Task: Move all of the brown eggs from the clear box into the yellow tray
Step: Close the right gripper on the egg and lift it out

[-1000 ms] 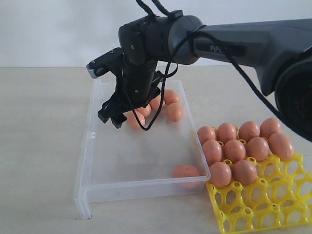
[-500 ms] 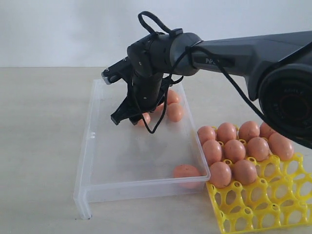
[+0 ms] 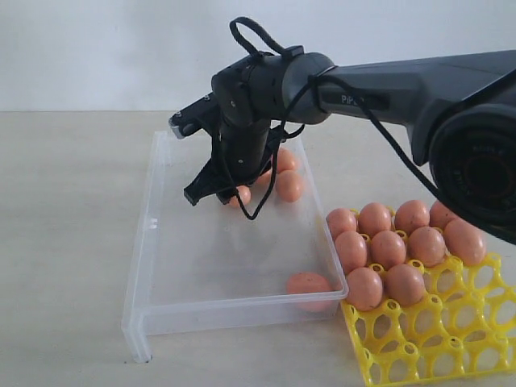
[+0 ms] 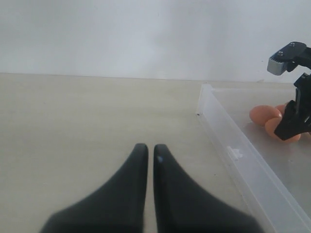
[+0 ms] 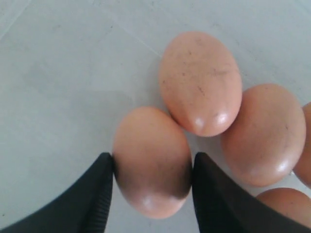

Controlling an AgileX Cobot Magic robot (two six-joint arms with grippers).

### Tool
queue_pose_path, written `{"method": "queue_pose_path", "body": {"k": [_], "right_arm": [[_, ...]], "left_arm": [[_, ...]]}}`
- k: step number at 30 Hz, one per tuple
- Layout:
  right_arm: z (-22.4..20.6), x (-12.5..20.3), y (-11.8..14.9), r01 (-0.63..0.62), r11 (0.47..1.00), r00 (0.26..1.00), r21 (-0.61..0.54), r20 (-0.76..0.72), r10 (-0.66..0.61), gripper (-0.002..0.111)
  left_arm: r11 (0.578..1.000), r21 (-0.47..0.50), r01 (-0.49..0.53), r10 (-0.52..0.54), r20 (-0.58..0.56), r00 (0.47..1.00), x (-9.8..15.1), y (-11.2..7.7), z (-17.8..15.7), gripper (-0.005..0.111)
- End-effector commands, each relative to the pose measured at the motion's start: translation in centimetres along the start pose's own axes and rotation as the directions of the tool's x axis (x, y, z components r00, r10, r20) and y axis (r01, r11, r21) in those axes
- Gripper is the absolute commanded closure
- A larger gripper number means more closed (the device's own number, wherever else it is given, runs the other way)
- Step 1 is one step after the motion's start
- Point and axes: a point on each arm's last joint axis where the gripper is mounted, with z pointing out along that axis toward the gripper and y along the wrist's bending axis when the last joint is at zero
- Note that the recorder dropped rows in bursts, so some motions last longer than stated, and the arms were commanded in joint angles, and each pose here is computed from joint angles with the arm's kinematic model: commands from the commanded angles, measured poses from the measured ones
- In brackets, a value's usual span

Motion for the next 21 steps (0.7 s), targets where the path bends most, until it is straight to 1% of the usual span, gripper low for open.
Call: {"method": "queue_pose_path", "body": {"k": [1,4,10,12,14,17,21], "right_arm": [[-3.3,-0.8,-0.7,-0.066,0.998,0.997,0.005,0.04,0.065,0.108],[-5.1,-1.1,-0.7,-0.116,0.993,0.991,-0.014,0.059,0.116,0.108],[-7.4,-1.6,0.0,-0.171,0.979,0.98,-0.107,0.087,0.18,0.108],[-8.2,-1.7,0.9,-0.17,0.973,0.972,-0.158,0.136,0.192,0.108],[-9.3,-1.8,1.8,-0.176,0.963,0.95,-0.204,0.222,0.221,0.108],[-11.0,-0.6,2.6,-0.18,0.954,0.912,-0.239,0.323,0.253,0.108],[-13.2,2.5,2.6,-0.195,0.948,0.854,-0.251,0.432,0.29,0.108]], "left_arm": [[1.0,-0.002,0.001,-0.001,0.006,1.0,0.0,0.0,0.0,0.103],[1.0,-0.002,0.001,-0.001,0.006,1.0,0.0,0.0,0.0,0.103],[1.0,-0.002,0.001,-0.001,0.006,1.0,0.0,0.0,0.0,0.103],[1.0,-0.002,0.001,-0.001,0.006,1.0,0.0,0.0,0.0,0.103],[1.0,-0.002,0.001,-0.001,0.006,1.0,0.0,0.0,0.0,0.103],[1.0,-0.002,0.001,-0.001,0.006,1.0,0.0,0.0,0.0,0.103],[1.0,-0.002,0.001,-0.001,0.006,1.0,0.0,0.0,0.0,0.103]]}}
